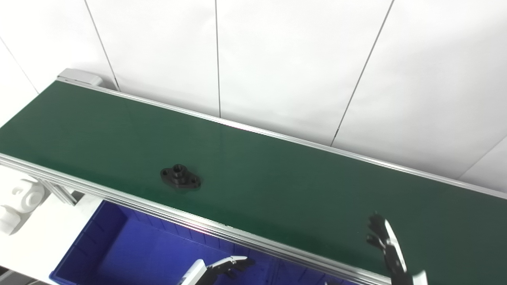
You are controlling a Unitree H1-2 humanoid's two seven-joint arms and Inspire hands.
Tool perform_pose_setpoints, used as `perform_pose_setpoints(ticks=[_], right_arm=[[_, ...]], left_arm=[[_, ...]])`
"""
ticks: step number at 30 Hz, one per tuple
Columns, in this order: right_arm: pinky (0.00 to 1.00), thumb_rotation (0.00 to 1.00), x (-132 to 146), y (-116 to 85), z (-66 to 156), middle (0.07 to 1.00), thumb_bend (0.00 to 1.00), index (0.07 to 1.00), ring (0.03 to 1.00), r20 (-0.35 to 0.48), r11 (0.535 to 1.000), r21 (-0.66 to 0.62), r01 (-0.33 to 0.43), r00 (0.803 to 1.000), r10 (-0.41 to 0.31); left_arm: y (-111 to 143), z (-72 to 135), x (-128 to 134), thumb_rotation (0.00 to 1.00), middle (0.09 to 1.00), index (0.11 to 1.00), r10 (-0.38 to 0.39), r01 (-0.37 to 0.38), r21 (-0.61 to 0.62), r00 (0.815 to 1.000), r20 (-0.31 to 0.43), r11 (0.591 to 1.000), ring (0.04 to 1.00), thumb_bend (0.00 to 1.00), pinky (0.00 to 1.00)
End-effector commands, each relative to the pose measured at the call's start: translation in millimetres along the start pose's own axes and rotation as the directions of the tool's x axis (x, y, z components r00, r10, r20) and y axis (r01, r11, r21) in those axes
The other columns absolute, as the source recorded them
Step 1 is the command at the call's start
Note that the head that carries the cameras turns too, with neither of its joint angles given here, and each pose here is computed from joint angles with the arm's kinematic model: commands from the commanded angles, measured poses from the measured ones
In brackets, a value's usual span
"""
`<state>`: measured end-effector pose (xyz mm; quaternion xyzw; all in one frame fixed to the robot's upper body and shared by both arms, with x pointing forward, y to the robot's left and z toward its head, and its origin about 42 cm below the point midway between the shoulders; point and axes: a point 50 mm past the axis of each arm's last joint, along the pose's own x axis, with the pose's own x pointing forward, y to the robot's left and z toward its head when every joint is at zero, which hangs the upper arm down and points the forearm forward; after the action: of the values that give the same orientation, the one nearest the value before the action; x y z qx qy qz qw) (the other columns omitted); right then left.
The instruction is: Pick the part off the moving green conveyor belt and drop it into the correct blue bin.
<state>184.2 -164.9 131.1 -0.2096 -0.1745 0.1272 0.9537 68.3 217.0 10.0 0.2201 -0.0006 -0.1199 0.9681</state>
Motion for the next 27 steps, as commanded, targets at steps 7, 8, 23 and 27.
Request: perform_pose_setpoints(ticks=[7,8,23,27], right_arm=[[0.76,0.53,40,-5,18,0.88,0.81,0.92,0.847,0.058,0.997,-0.062,-0.047,0.997,0.051],[0.77,0.53,43,-5,21,0.876,0.82,0.919,0.841,0.058,0.996,-0.068,-0.062,0.996,0.066],[0.73,0.5,133,-1,51,0.857,0.83,0.915,0.819,0.095,0.957,-0.227,-0.18,0.974,0.206],[0.7,0.51,161,9,57,0.848,0.84,0.916,0.794,0.113,0.941,-0.26,-0.219,0.96,0.255]], left_arm=[[16,2,2,0.56,0.832,0.825,0.02,-0.02,-0.004,0.999,0.041,1.0,0.785,0.93,0.66],[16,1,2,0.56,0.832,0.827,0.02,-0.02,-0.003,0.999,0.041,1.0,0.783,0.93,0.66],[15,0,10,0.56,0.838,0.839,0.01,-0.01,-0.017,0.999,0.041,1.0,0.79,0.93,0.67],[13,1,12,0.56,0.839,0.837,0.013,-0.013,-0.013,0.999,0.048,1.0,0.796,0.93,0.68]])
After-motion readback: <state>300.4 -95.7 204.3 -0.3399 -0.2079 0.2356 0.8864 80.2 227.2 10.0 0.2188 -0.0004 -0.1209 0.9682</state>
